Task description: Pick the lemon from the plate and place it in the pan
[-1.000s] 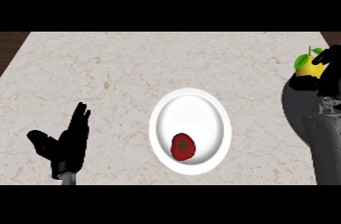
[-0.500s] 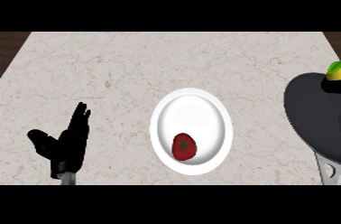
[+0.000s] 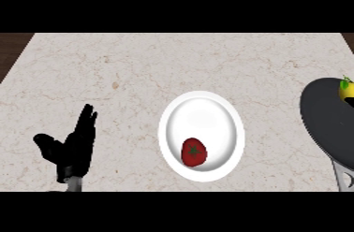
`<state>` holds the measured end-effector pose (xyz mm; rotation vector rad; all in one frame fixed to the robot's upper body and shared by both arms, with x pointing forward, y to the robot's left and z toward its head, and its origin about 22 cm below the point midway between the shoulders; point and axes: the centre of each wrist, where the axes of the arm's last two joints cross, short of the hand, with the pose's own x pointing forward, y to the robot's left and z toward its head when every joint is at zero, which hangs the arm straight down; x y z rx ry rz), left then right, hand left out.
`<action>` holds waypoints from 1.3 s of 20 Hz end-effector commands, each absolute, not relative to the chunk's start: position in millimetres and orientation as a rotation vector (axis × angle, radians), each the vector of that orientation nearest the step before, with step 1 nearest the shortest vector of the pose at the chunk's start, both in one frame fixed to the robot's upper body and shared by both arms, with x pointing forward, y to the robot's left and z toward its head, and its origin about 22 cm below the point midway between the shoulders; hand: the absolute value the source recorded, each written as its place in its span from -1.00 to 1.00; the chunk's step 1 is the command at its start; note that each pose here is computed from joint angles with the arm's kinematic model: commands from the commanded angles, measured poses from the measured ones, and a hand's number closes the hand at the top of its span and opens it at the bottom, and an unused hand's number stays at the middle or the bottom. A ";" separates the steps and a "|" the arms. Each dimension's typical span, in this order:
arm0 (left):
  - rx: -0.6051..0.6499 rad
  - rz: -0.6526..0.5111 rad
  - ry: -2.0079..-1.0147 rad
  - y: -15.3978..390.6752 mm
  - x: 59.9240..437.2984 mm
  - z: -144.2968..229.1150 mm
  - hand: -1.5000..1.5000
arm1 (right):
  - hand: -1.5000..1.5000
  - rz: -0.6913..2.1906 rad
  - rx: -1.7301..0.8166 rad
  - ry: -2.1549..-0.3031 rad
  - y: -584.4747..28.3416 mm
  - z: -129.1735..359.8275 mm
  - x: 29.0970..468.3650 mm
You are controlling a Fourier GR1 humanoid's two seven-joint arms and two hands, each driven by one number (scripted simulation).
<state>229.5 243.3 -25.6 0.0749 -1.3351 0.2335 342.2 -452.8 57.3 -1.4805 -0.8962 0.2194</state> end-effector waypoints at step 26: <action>0.096 0.298 -1.212 254.2 206.5 -47.7 0.00 | -1.00 -0.308 -0.620 -1.691 -507.5 23.6 236.3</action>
